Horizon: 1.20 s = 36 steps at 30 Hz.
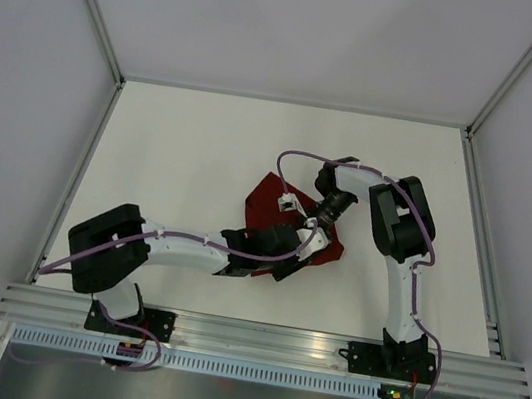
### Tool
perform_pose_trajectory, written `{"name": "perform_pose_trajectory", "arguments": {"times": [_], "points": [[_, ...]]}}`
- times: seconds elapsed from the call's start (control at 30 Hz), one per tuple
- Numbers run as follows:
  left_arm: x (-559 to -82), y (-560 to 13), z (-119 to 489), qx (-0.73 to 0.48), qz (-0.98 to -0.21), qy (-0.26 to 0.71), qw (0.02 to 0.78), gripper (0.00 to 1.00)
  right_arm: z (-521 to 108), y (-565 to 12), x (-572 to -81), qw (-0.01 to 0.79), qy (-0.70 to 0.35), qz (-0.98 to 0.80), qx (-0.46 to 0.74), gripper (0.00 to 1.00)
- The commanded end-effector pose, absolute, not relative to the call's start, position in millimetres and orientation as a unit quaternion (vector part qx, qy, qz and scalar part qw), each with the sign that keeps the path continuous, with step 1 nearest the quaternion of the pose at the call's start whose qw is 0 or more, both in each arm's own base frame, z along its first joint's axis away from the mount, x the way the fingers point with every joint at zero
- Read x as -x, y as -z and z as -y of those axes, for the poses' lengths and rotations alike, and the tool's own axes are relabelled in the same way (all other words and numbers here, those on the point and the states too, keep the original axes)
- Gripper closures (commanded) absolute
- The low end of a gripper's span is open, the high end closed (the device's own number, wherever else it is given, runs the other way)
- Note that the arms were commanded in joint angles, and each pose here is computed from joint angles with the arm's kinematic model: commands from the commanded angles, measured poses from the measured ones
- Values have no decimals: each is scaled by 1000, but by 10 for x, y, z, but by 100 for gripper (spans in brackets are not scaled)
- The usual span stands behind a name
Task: Fold the napkin, place the utensils inside, and roll it up
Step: Roll the napkin at the center of the board.
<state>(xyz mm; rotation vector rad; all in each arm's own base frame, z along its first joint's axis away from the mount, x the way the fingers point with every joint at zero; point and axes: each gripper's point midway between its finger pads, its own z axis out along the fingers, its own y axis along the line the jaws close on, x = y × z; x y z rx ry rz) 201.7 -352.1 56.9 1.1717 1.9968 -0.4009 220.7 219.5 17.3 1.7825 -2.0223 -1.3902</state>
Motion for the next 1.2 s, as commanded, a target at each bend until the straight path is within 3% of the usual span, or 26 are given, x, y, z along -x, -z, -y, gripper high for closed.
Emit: {"name": "perform_pose_trajectory", "arguments": {"times": [0.0,0.5,0.77,0.97,1.03,1.1,1.17], "points": [[-2106,-721,3830,-474,-752,180,420,46,-2173,-36,-2298,46,447,658,-604,90],[-2097,-380,3953,-497,-751,180,395,48,-2178,-23,-2320,49,445,665,-597,90],[-2061,-226,3919,-515,-754,170,371,66,-2185,-12,-2338,50,444,668,-595,90],[-1972,-90,3912,-531,-758,181,333,92,-2201,-16,-2347,45,445,673,-589,90],[-1893,-58,3934,-539,-756,201,311,98,-2211,-32,-2355,41,444,676,-587,86],[-1852,-11,3921,-536,-763,220,286,98,-2235,-37,-2407,31,437,686,-581,70],[-1874,1,3899,-526,-771,230,274,98,-2262,-86,-2496,1,429,689,-584,62]]}}
